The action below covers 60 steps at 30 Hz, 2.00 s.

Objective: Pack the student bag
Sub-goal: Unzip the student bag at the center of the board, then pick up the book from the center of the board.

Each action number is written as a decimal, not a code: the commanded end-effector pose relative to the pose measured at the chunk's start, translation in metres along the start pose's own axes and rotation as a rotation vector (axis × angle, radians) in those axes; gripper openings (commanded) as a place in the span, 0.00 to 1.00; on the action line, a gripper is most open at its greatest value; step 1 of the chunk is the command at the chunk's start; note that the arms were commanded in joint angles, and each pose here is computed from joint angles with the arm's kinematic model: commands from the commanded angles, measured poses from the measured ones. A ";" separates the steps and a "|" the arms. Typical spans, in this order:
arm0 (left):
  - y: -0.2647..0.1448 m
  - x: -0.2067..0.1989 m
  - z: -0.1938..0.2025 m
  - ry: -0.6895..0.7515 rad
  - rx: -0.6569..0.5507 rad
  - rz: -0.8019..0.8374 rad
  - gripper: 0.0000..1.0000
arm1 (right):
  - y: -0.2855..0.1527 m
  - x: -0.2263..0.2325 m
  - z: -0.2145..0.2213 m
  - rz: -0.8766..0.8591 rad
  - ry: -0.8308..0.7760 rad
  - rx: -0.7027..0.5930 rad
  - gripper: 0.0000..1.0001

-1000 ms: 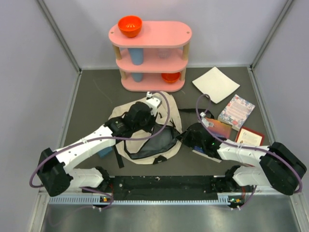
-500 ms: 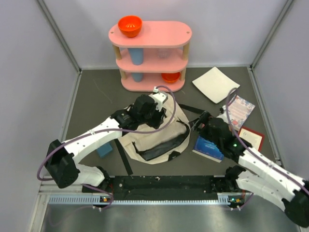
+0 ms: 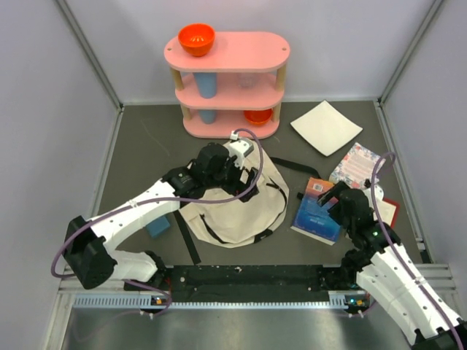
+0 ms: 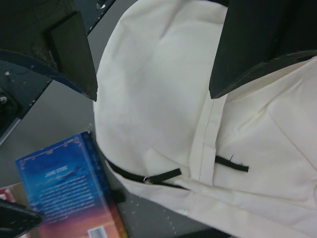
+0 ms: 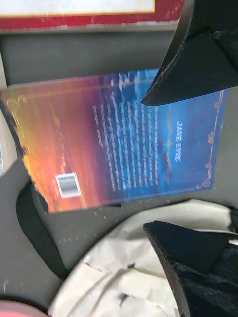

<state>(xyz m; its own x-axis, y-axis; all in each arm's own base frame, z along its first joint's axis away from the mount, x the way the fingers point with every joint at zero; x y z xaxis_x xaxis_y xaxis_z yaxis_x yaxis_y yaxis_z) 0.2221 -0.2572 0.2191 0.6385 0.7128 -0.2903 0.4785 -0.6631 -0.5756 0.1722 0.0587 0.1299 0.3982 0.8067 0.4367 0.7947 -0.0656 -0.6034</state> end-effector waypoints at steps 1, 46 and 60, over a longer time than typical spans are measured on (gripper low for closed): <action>0.001 -0.028 -0.051 -0.024 -0.156 0.140 0.99 | 0.000 0.001 -0.016 0.016 -0.044 0.052 0.99; 0.192 -0.087 0.017 -0.246 0.027 0.381 0.99 | 0.010 -0.064 0.015 0.290 0.153 0.080 0.99; 0.206 -0.100 0.032 -0.259 0.092 0.492 0.93 | 0.034 -0.032 0.028 0.050 0.129 0.181 0.84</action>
<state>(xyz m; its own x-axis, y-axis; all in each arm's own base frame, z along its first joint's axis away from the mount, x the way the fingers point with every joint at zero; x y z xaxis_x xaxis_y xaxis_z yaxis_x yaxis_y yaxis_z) 0.2387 -0.4420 0.0910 0.5679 0.4598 -0.6827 0.1496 -0.8733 -0.4637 0.1654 0.0372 0.0730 0.5722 0.7157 0.4004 0.6338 -0.0762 -0.7697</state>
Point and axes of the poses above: each gripper's point midway between its finger pads, its own y axis out along the fingers, its own x axis along the line the jaws close on, z = x × y, the point moved 5 cm from there along -y, back along the fingers, and after that the axes turned 6 degrees about -y, right-handed, at the moved point
